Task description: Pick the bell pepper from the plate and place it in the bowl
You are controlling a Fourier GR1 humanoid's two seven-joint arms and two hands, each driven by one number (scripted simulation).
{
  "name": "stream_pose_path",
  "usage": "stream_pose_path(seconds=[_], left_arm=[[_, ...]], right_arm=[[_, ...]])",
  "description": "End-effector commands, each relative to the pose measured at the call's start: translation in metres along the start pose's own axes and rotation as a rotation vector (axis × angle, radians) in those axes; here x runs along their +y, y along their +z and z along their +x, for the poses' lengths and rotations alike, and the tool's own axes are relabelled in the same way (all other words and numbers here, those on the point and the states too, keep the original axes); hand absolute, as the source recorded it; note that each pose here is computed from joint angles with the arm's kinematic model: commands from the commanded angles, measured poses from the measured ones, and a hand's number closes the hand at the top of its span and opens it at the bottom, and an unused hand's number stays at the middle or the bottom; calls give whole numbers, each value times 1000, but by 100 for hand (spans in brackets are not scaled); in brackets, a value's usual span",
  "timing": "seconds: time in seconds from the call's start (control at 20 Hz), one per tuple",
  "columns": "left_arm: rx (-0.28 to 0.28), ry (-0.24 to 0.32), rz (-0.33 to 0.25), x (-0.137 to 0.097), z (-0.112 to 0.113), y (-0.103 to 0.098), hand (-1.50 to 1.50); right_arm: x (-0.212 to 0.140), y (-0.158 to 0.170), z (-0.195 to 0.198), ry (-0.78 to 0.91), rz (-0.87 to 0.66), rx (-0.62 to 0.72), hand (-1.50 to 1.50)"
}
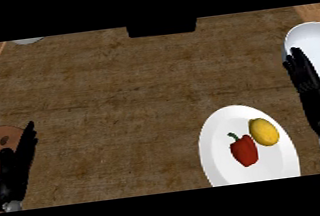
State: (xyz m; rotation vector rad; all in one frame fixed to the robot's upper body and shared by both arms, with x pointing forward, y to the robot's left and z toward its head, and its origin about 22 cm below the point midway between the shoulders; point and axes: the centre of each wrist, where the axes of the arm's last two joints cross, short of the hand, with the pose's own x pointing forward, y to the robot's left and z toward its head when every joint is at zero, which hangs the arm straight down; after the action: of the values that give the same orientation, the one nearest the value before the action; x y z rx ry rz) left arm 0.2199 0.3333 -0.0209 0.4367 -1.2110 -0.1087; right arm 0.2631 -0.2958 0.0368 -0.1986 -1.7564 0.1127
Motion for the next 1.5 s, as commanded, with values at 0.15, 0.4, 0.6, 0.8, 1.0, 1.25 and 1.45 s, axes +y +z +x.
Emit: stream_pose_path(seconds=[0.15, 0.4, 0.6, 0.8, 1.0, 1.25, 1.45], left_arm=[[-336, 27, -11, -12, 73, -15, 0], [-478, 54, -28, -28, 120, -20, 0], [-472, 69, -36, -36, 133, -18, 0], [-460, 46, -22, -36, 136, -22, 0], [-467, 48, -29, -47, 128, -23, 0], [-440, 44, -20, -34, 137, -31, 0], [-439, 46, -10, -38, 130, -19, 0]], right_arm=[[36, -17, 7, -276, 559, -58, 150], [-32, -39, -32, -234, 389, -90, -150], [-54, -38, -27, -348, 711, -222, -150], [-87, -53, -6, -161, 856, -307, -150], [-93, -80, 30, 62, 977, -302, -150], [-61, -95, 58, 358, 1095, -323, -150], [-33, -86, 49, 482, 1219, -317, -150]])
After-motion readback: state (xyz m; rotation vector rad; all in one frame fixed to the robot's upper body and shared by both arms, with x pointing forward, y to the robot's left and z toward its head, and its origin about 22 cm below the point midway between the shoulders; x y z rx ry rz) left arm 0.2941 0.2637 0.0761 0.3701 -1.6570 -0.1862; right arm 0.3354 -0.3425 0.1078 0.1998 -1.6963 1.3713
